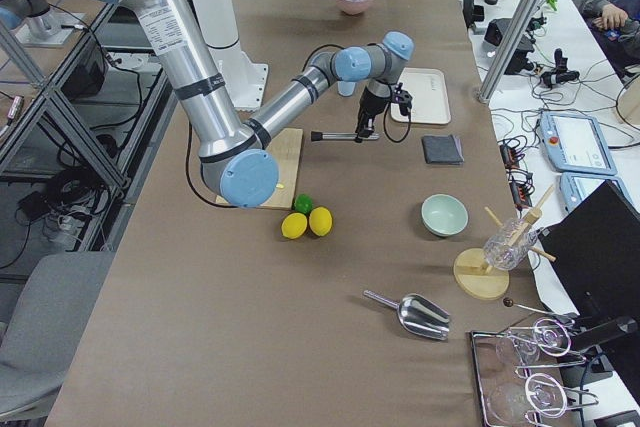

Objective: Mash ice and strawberries in cup
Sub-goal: 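Lower the pestle upright onto the table beside the lemons with the right gripper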

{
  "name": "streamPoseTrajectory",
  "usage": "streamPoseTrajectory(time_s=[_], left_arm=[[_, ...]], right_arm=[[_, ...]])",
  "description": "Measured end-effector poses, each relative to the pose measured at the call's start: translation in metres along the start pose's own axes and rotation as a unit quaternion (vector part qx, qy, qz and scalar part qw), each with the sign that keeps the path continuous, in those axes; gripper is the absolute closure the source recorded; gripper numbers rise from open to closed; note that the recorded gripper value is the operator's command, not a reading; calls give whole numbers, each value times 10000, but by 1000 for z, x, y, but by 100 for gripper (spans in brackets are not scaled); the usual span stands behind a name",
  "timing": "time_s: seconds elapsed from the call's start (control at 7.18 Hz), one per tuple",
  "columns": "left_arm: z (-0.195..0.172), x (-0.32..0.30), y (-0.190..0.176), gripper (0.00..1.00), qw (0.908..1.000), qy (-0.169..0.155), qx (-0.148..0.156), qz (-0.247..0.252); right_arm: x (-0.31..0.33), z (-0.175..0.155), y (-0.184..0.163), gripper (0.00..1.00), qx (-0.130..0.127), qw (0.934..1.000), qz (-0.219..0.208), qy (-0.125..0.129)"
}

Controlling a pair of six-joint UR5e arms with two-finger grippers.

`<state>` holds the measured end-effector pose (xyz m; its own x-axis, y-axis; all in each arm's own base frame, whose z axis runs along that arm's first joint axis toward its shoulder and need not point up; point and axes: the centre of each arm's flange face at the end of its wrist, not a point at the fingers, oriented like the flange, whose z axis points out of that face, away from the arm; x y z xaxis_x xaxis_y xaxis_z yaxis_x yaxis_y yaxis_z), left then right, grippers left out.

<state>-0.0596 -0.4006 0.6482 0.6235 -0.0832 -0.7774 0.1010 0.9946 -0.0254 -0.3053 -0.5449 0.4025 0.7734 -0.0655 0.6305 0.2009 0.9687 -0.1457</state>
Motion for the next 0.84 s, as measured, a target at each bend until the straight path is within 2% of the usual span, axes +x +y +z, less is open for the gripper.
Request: streamPoseTrajectory(time_s=[0.28, 0.84], left_arm=[[-2, 1, 0, 0, 10000, -15, 29, 27], [-3, 2, 0, 0, 10000, -61, 52, 51]], right_arm=[[27, 44, -24, 100, -78, 10000, 57, 5], [62, 76, -51, 100, -41, 9996, 293, 21]])
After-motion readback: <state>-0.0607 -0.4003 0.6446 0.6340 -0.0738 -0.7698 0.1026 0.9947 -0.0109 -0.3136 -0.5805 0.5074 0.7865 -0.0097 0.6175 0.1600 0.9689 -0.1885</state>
